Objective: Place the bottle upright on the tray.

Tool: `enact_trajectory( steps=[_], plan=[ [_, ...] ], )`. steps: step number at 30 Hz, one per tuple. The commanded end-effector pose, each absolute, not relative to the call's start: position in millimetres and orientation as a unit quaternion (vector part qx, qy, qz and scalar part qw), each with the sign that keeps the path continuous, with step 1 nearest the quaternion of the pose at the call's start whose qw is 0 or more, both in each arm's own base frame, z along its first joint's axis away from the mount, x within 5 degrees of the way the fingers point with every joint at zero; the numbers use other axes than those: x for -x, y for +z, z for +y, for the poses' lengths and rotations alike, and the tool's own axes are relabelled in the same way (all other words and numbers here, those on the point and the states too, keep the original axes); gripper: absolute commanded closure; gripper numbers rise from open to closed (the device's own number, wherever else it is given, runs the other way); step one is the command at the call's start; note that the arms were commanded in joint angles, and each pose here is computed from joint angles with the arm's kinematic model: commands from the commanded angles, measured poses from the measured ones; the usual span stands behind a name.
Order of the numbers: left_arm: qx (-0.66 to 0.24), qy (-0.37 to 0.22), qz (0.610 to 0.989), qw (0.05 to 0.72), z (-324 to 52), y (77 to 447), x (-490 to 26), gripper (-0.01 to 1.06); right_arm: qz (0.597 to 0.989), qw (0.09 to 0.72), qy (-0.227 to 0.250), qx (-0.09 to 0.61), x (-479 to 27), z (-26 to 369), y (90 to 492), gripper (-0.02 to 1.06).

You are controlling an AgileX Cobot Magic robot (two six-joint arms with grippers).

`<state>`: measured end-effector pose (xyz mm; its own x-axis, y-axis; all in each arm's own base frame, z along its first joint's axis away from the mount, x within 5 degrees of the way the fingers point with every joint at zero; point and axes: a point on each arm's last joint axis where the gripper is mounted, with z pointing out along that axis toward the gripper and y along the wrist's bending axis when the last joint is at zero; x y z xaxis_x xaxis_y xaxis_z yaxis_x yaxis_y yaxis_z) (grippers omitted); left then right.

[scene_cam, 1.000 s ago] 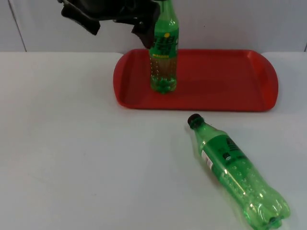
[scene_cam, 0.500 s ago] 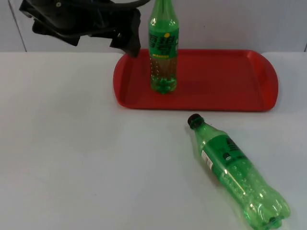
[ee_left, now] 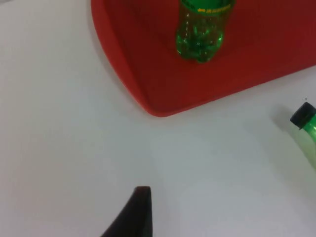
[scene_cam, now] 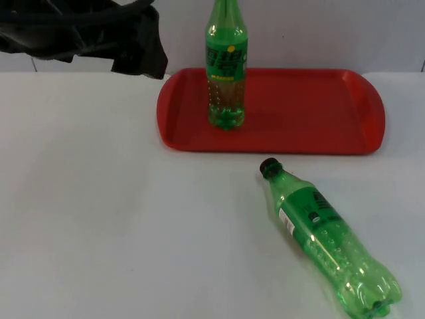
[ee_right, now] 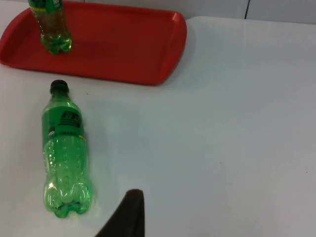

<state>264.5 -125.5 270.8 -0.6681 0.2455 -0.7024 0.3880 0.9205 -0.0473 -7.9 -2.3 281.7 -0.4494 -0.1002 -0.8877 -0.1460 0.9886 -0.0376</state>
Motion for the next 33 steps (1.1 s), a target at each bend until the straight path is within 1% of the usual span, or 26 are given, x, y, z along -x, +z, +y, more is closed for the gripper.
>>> enact_trajectory(
  steps=[1, 7, 12, 23, 28, 29, 33],
  plan=[
    [-0.166, -0.106, 0.902, 0.385, -119.2, 278.7, -251.4, 0.04, 0.850, 0.522, 0.018, 0.073, 7.3, -2.3, 280.6, -0.01],
    [-0.164, -0.111, 0.892, 0.406, -109.6, 285.4, -231.1, 0.04, 0.850, 0.522, 0.018, 0.073, 7.3, -2.3, 280.6, -0.01],
    [-0.166, -0.115, 0.880, 0.429, -96.4, 291.4, -203.4, 0.04, 0.850, 0.522, 0.018, 0.073, 7.3, -2.3, 280.6, -0.01],
    [-0.164, -0.121, 0.867, 0.454, -75.9, 298.2, -159.7, 0.04, 0.850, 0.522, 0.018, 0.073, 7.3, -2.3, 280.6, -0.01],
    [-0.163, -0.125, 0.860, 0.468, -58.9, 302.1, -123.5, 0.04, 0.850, 0.522, 0.018, 0.073, 7.3, -2.3, 280.6, -0.01],
    [-0.163, -0.125, 0.860, 0.468, -58.9, 302.1, -123.5, 0.04, 0.850, 0.522, 0.018, 0.073, 7.3, -2.3, 280.6, -0.01],
    [-0.161, -0.132, 0.845, 0.493, -45.9, 311.9, -95.7, 0.04, 0.850, 0.522, 0.018, 0.073, 7.3, -2.3, 280.6, -0.01]
  ],
)
